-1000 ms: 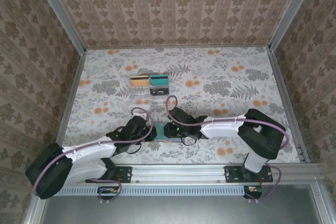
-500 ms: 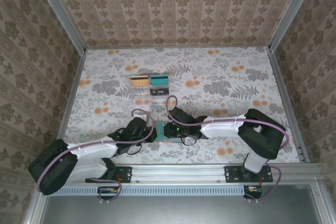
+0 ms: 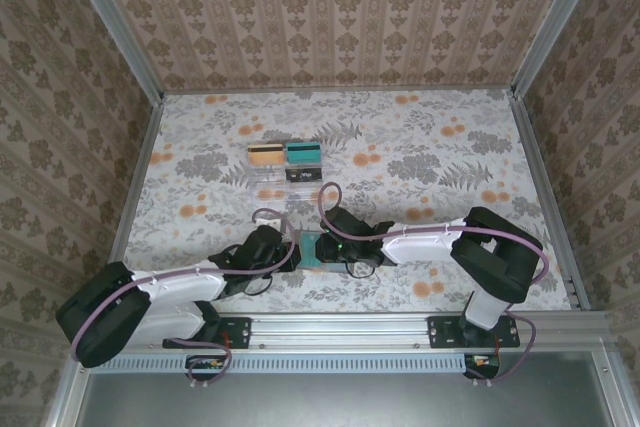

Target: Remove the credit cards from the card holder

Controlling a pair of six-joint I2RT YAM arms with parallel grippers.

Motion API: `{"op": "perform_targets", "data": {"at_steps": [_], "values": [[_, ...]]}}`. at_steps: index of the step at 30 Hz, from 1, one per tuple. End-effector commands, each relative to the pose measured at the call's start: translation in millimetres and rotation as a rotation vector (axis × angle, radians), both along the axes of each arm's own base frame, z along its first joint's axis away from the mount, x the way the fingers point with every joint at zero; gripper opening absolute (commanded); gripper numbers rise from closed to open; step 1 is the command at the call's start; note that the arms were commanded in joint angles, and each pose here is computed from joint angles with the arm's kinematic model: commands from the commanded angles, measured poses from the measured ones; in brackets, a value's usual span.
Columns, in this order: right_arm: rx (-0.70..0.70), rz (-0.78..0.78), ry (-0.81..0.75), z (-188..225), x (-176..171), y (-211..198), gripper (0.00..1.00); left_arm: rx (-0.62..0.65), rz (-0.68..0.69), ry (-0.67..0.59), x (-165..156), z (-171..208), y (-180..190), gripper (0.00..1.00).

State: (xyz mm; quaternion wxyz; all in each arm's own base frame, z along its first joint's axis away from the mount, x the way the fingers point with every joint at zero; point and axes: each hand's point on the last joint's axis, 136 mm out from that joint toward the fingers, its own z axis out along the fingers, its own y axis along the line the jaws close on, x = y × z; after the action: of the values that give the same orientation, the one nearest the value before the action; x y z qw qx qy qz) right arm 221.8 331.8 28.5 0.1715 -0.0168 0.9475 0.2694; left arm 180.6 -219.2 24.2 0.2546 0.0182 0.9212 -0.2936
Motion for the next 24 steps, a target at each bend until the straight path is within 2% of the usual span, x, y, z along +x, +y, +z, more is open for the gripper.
{"op": "perform_targets", "data": {"at_steps": [1,14,16,19,24], "values": [[-0.024,-0.033,0.009,-5,-2,-10,0.19,0.070,0.012,0.050,-9,-15,11,0.12],[0.057,-0.001,0.036,-8,-3,6,0.16,0.070,-0.006,0.047,-10,-13,7,0.12],[0.057,-0.004,0.035,-7,-2,5,0.13,0.069,-0.003,0.045,-9,-12,7,0.12],[0.051,-0.014,0.035,-7,-2,1,0.00,0.071,0.001,0.046,-9,-12,8,0.12],[0.049,-0.038,0.021,-3,-1,-12,0.00,0.084,0.022,0.044,-9,-11,13,0.12]]}}
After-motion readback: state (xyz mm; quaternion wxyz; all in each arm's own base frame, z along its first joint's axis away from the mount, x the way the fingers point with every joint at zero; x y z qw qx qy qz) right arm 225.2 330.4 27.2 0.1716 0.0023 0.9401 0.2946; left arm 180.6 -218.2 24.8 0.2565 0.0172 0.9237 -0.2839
